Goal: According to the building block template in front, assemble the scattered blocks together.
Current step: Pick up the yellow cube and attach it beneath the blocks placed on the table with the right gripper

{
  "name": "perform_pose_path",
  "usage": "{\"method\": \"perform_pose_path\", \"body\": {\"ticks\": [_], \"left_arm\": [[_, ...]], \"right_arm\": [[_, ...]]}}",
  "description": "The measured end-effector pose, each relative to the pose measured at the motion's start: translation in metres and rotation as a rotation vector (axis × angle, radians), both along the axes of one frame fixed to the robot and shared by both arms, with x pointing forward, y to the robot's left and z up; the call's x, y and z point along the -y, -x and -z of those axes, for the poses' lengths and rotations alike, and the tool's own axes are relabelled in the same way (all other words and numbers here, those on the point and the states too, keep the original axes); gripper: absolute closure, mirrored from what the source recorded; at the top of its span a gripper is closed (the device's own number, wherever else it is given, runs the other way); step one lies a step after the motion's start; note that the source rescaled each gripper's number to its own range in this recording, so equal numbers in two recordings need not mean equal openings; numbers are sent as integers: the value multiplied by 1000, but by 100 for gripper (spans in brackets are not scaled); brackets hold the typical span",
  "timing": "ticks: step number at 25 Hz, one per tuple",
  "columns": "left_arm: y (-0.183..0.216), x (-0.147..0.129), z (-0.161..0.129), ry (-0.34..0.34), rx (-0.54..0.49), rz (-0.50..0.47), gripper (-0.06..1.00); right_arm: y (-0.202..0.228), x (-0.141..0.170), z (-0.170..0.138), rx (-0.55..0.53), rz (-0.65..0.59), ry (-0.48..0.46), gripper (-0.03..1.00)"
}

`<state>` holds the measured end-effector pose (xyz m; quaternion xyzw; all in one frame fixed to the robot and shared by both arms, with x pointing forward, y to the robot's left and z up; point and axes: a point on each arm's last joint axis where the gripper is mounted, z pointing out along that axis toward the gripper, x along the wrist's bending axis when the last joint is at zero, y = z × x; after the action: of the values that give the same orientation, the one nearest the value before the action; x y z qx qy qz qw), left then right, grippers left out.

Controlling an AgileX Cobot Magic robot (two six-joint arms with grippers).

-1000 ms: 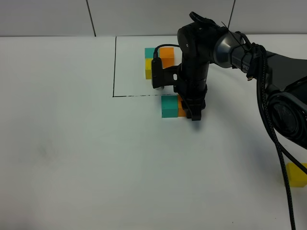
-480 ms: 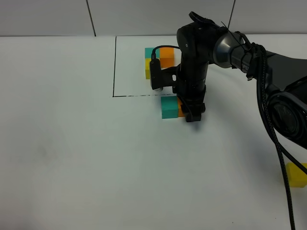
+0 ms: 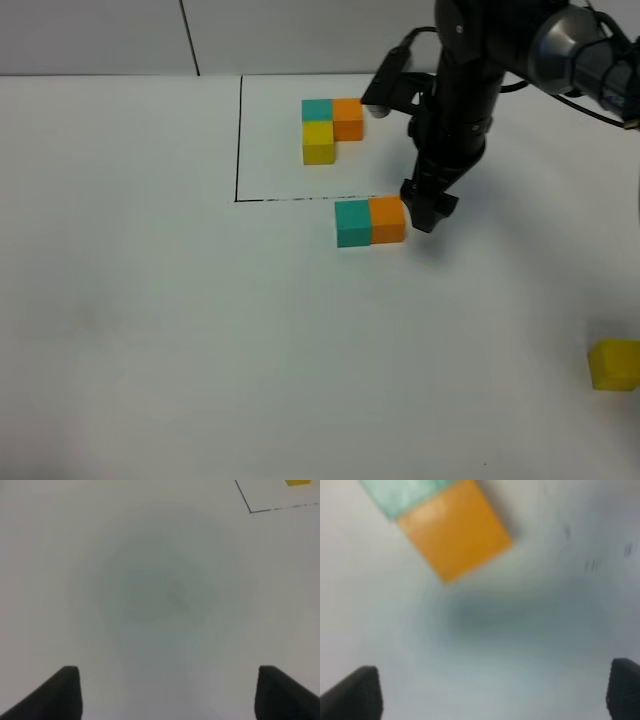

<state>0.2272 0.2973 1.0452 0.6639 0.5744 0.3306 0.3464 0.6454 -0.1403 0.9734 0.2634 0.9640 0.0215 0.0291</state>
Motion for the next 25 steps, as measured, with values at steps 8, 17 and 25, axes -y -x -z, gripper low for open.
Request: {"method": "perform_pose_path", "body": {"ticks": [8, 17, 25], "left_arm": [[0, 0, 0, 0, 0, 0, 32], [0, 0, 0, -1, 0, 0, 32], [0, 0, 0, -1, 0, 1, 32]], "right_arm": [[93, 88, -12, 111, 548, -100, 16], [182, 152, 11, 117, 1009, -138, 16], [185, 156, 27, 103, 1063, -158, 16]]}}
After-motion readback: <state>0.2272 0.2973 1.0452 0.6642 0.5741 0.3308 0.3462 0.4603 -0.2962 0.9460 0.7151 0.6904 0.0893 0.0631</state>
